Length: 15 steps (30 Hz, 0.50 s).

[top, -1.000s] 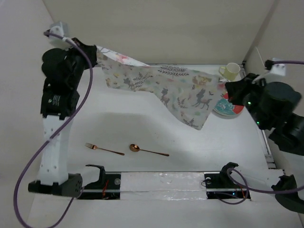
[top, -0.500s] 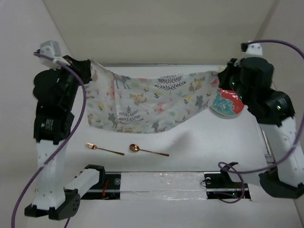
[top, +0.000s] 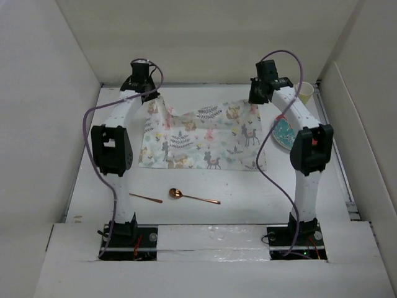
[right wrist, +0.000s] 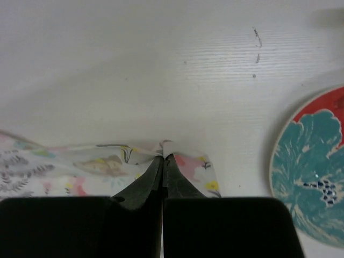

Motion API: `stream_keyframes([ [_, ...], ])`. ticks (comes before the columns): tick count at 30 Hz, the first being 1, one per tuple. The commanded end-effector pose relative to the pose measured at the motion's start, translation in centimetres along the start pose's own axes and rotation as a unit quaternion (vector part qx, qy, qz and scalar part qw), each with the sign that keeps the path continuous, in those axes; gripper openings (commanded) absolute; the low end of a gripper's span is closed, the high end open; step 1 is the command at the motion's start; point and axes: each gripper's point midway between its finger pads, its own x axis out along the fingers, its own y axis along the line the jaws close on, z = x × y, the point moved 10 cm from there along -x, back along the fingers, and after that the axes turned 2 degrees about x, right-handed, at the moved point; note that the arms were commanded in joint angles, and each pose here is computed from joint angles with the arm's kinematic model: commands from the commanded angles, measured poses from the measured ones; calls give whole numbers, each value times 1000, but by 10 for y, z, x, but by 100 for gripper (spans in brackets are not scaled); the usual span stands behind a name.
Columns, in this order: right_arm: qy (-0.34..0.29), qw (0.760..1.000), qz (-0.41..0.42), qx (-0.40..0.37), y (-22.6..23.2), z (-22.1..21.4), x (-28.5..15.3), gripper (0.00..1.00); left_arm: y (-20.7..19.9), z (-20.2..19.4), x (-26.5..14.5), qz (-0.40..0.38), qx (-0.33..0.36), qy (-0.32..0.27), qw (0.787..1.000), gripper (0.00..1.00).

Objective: Set the dinner table for one person

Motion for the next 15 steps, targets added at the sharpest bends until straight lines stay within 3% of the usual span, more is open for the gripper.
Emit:
stream_keyframes([
  [1,-34,998,43,15,4,31,32,0,6,14,31,43,10,-8,999,0],
  [2,-21,999,38,22,1,27,57,0,5,17,36,48,10,-11,999,0],
  [5,-52,997,41,37,3,50,66,0,13,24,51,54,3,-25,998,0],
  [6,-63,996,40,43,1,58,75,7,12,22,58,47,3,-20,999,9],
  [7,-59,996,44,47,2,58,79,42,17,24,59,51,-3,-11,999,22],
  [8,-56,996,44,53,-3,60,82,60,18,36,57,49,-7,-23,999,38],
  [9,-56,996,46,58,-2,62,81,71,18,35,61,51,-5,-15,999,61],
  [10,-51,996,43,59,-3,60,78,81,18,37,58,56,-1,-12,998,66],
  [13,-61,996,36,51,-3,56,49,84,17,45,31,56,3,-22,998,68],
  [14,-66,996,33,50,-5,54,40,83,23,27,29,61,3,3,998,66],
  [15,-67,996,37,47,-1,47,28,80,19,36,-3,42,-3,-20,999,61],
])
